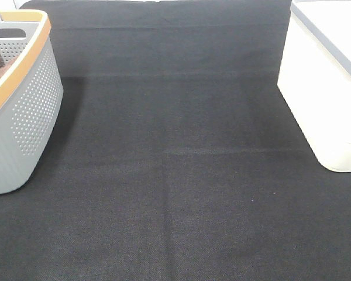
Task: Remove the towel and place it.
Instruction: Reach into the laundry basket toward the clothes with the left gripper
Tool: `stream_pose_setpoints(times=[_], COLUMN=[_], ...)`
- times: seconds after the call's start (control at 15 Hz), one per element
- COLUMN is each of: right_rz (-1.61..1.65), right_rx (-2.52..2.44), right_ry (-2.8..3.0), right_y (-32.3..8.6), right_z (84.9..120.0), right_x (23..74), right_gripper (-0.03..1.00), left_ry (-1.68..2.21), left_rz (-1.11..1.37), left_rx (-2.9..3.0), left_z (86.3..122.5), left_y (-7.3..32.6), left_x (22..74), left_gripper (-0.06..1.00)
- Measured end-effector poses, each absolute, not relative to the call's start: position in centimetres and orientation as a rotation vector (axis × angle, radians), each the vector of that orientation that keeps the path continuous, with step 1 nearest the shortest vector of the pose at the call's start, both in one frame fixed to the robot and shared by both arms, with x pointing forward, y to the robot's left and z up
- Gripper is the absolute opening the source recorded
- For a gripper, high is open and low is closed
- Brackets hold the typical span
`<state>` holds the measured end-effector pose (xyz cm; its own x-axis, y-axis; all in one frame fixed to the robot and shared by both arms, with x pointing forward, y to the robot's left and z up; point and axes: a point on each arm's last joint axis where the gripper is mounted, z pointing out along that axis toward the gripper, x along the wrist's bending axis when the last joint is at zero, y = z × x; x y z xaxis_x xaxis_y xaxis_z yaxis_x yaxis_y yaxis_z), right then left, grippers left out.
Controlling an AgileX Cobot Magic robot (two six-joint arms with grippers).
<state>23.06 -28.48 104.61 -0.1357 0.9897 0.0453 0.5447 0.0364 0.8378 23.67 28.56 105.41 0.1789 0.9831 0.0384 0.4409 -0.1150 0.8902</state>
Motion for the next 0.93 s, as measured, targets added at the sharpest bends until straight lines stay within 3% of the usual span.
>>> stream_pose_setpoints(times=[0.93], right_rz=[0.99], right_rx=[1.556], right_ry=[1.74], right_y=[-28.48], right_z=[104.61], right_x=[23.06], right_gripper=[0.77], left_ry=[1.368], left_rz=[0.882], left_rx=[1.68], left_z=[105.41], left_y=[28.56], left_x=[23.67], left_gripper=[0.83])
